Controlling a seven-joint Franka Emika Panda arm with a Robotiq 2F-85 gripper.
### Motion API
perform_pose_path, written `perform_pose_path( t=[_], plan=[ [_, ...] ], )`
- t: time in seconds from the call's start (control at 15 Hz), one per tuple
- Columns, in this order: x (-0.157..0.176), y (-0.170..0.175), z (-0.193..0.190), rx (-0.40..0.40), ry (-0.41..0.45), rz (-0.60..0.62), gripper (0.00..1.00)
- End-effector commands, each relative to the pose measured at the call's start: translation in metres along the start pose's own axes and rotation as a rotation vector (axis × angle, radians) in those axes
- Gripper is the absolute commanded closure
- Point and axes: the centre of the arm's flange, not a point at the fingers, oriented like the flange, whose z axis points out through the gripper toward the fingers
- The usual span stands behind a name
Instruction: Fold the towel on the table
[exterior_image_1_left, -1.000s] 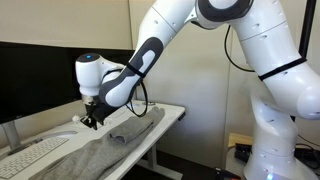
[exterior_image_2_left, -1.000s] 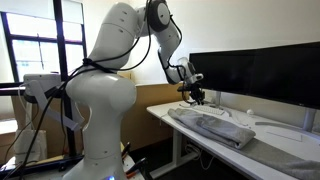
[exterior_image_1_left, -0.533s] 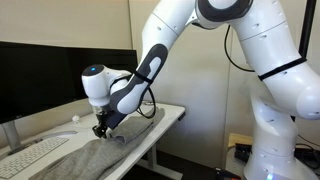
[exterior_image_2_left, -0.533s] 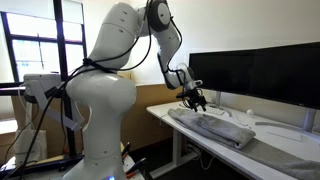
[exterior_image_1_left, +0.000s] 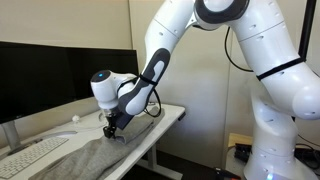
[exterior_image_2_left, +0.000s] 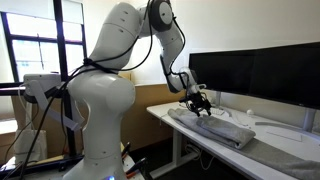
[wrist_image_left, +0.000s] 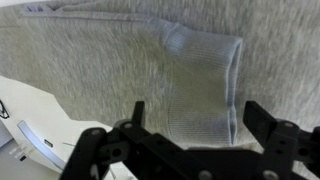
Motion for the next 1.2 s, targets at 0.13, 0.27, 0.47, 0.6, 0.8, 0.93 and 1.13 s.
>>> perform_pose_path(
  t=[0.13,0.27,0.47,0.6,0.8,0.93,1.13],
  plan=[
    [-0.009,0.002,0.012,-0.010,-0.024,-0.025,0.00],
    [-0.011,0.000,0.016,-0.010,-0.033,-0.028,0.00],
    [-0.014,0.003,0.022,-0.015,-0.043,-0.029,0.00],
    [-0.014,0.007,0.025,-0.021,-0.047,-0.027,0.00],
    [-0.013,0.014,0.029,-0.028,-0.053,-0.018,0.00],
    [-0.011,0.019,0.031,-0.033,-0.058,-0.011,0.00],
    [-0.008,0.025,0.034,-0.039,-0.068,-0.004,0.00]
  ],
)
